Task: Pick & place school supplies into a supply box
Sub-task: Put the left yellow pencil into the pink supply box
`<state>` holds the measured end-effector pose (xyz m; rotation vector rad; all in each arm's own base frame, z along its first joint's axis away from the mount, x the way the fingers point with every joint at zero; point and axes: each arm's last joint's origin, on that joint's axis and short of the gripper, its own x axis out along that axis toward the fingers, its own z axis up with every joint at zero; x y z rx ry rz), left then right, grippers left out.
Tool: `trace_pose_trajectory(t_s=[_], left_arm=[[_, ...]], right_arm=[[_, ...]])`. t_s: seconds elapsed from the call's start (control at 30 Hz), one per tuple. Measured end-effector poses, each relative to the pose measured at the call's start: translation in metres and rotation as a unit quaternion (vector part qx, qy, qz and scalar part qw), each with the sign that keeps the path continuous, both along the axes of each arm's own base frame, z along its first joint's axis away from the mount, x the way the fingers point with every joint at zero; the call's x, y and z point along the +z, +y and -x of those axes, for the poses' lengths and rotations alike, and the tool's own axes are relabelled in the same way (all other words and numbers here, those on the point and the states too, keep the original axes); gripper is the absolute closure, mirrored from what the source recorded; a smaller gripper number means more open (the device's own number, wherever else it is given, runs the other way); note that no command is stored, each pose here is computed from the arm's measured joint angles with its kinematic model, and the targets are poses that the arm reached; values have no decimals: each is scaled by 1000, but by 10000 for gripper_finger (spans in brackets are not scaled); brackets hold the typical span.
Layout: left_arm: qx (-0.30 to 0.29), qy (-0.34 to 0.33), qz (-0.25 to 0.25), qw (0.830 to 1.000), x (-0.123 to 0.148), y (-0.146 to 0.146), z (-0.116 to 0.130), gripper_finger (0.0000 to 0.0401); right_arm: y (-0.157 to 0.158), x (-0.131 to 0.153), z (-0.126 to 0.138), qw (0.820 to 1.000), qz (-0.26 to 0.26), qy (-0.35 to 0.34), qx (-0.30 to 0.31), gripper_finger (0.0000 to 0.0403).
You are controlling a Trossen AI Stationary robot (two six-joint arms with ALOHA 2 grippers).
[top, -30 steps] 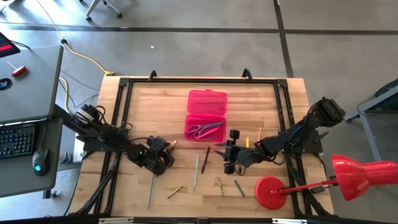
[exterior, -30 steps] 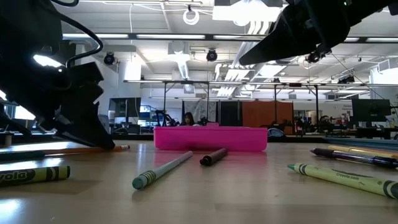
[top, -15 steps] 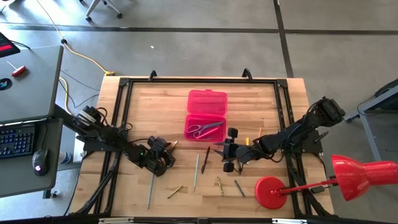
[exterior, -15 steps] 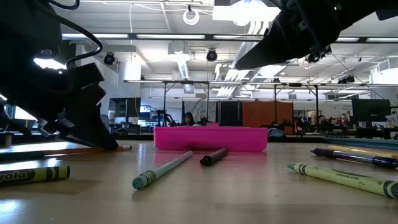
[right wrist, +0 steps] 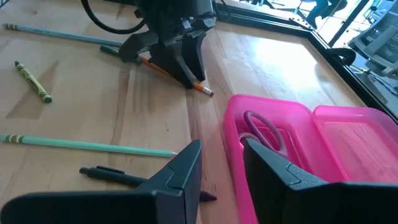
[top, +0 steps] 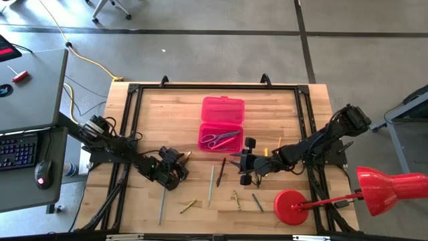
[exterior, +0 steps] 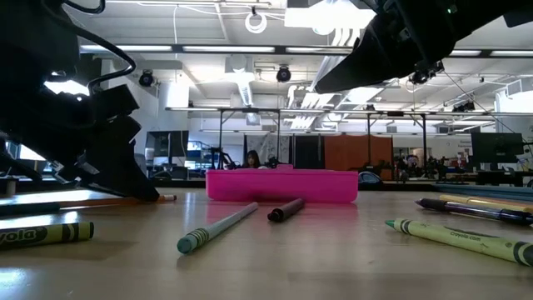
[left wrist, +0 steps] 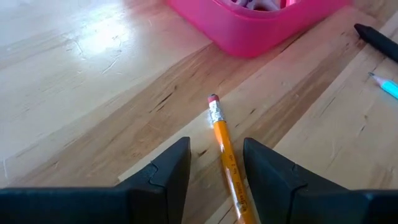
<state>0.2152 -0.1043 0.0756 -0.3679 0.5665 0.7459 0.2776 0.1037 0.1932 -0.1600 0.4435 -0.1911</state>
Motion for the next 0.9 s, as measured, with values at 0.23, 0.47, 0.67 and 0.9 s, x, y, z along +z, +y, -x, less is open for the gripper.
trace_pose_trajectory(t_s=[0.23,0.47,0.67,0.9], left_arm=[[50,-18,-40,998,-27,2,2,217],[64,-38,-52,996,-32,3,2,231],[68,-37,-53,996,-32,5,3,307],[80,-59,-42,994,-29,5,2,371]], right_arm=[[0,0,0,1000,8,1,0,305],[-8,0,-3,1000,1,-1,-15,305],[-11,0,-4,1000,-3,-1,-21,305],[-11,0,-4,1000,-12,-3,-24,305]])
